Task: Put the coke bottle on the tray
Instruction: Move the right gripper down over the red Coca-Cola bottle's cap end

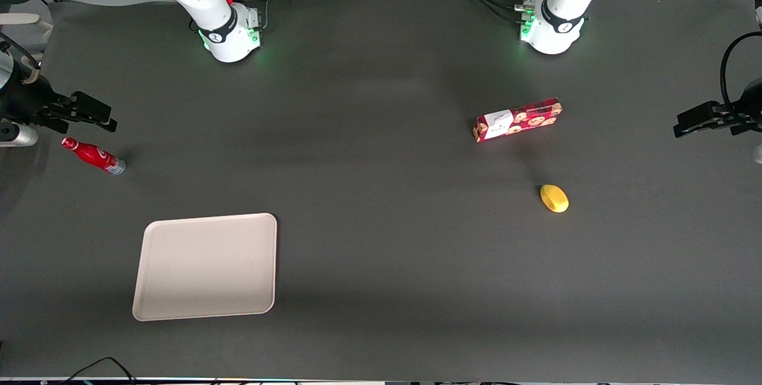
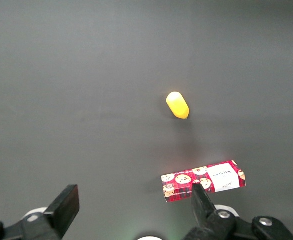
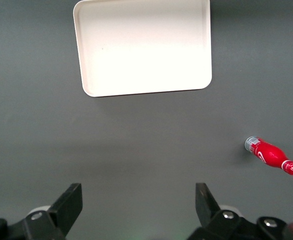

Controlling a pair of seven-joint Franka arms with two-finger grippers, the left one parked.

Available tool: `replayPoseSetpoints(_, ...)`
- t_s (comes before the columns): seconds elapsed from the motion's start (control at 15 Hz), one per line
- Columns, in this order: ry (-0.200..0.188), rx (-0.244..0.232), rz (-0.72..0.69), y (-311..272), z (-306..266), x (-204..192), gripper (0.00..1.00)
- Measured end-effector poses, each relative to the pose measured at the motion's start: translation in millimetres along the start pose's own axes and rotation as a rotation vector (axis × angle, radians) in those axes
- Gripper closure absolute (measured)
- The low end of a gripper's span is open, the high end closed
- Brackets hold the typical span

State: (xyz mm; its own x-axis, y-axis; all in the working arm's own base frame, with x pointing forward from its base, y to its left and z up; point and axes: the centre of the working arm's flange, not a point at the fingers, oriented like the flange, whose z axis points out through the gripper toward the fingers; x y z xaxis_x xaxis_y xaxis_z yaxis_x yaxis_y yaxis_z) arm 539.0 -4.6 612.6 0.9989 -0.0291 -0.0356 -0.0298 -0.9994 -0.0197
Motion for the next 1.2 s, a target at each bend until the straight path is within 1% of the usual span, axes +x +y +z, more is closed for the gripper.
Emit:
replayPoseSetpoints(0.4, 0.000, -0.001, 0.002, 1, 1, 1, 0.00)
replayPoseSetpoints(0.47, -0.003, -0.009, 0.006, 4, 3, 2, 0.00)
replayPoseSetpoints(0.53, -0.009, -0.029, 0.013, 10, 6, 3, 0.00)
replayPoseSetpoints(0.67, -0.033, -0.074, 0.025, 33, 16, 5, 0.00)
replayPoseSetpoints(0.73, -0.042, -0.089, 0.012, 48, 23, 6, 0.00)
replayPoseSetpoints(0.87, -0.026, -0.098, -0.006, 82, 41, 9, 0.00)
replayPoseSetpoints(1.07, -0.011, -0.097, -0.080, 141, 78, 5, 0.00)
replayPoseSetpoints(1.2, 0.012, -0.107, -0.110, 181, 107, -5, 0.00)
